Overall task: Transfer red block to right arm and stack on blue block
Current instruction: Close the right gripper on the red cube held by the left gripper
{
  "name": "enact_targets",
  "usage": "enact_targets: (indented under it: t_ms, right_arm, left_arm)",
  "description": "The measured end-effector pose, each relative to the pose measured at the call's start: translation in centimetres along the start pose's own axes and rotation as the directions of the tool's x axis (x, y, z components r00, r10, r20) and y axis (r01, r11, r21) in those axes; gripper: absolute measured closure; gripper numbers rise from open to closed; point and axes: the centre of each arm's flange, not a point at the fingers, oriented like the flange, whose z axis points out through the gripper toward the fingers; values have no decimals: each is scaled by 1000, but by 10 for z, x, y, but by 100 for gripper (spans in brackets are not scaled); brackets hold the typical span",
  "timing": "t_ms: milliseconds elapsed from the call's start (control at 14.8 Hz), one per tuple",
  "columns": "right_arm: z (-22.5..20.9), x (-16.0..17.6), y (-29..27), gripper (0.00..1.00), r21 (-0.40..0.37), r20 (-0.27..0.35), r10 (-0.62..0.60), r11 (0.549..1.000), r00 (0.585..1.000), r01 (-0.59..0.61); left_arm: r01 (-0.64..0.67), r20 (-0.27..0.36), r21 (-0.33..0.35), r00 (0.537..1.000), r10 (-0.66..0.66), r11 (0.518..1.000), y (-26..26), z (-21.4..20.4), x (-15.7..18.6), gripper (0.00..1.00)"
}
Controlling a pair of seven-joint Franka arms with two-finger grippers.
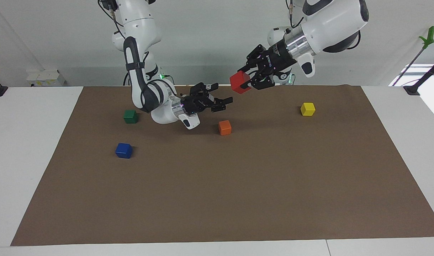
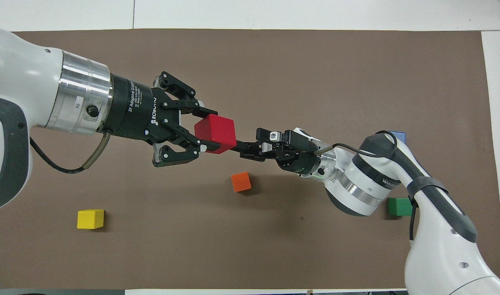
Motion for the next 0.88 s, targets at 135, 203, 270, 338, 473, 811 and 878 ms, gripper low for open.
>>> enact_targets:
  t_ms: [135, 203, 270, 338, 473, 811, 878]
  right_arm:
    - [8, 1, -3, 0, 21, -1, 34, 999, 999, -34]
    - [10, 1, -4, 0, 30, -5, 46, 999, 999, -45]
    - [12, 0, -2, 0, 37, -7, 55, 998, 998, -55]
    - [15, -2, 1, 0, 45, -9, 61, 997, 998, -60]
    - [21, -6, 6, 0, 53, -12, 69, 996, 998, -69]
    - [46, -11, 13, 0, 57, -30, 98, 994, 995, -97]
    - [49, -11, 12, 0, 55, -30, 113, 992, 993, -111]
  left_arm:
    - [2, 2, 1, 1000, -2, 1000, 0, 0, 0, 46]
    - [2, 3, 2, 1000, -2, 1000, 0, 0, 0, 46]
    - [2, 3, 2, 1000, -2, 1000, 0, 0, -1, 46]
    - [1, 4, 3, 1000, -1, 1000, -1, 1, -1, 46]
    - [-4, 4, 8, 1000, 4, 1000, -2, 3, -3, 46]
    - [-11, 2, 14, 1000, 11, 1000, -6, 8, -7, 46]
    - [-12, 2, 15, 1000, 12, 1000, -6, 8, -7, 46]
